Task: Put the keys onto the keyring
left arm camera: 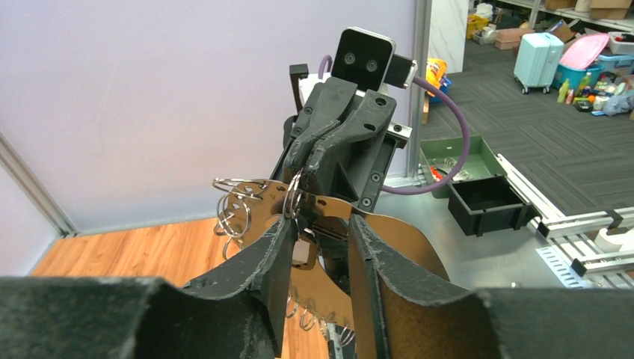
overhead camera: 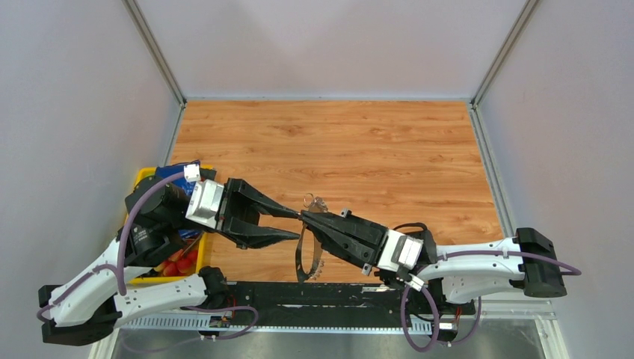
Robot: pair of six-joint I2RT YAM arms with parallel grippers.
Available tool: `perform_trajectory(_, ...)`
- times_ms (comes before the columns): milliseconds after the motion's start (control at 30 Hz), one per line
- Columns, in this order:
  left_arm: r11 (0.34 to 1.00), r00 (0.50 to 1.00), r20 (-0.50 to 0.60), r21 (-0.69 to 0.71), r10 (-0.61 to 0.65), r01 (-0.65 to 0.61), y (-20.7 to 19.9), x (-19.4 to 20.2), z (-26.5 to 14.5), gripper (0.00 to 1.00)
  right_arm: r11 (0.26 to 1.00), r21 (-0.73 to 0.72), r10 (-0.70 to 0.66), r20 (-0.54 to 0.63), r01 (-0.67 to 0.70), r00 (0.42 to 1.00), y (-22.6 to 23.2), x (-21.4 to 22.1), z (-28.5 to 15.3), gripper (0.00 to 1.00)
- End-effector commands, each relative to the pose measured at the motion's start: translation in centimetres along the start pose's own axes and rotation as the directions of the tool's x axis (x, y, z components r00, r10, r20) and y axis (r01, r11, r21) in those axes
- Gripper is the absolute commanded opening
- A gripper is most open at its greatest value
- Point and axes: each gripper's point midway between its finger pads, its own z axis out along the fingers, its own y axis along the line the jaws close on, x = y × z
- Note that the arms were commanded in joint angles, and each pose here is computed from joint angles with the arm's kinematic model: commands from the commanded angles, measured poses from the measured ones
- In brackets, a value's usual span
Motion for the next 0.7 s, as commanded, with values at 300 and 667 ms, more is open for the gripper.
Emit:
perform_trajectory(300, 0.998, 0.999, 0.035, -0.063, 0.021, -0.019, 0.0, -1.1, -1.4, 0.51, 0.997, -0.032, 0.065, -0.048, -0.066, 0.997, 0.2, -0.3, -0.4, 0.00)
perform_trajectory(667, 0.993, 0.996, 0.072, -0.112, 0.047, -0.039, 0.8, -2.1, -1.5, 0.52, 0.994, -0.057, 0.089, -0.052, -0.092, 0.995, 0.7, -0.4, -0.4, 0.00)
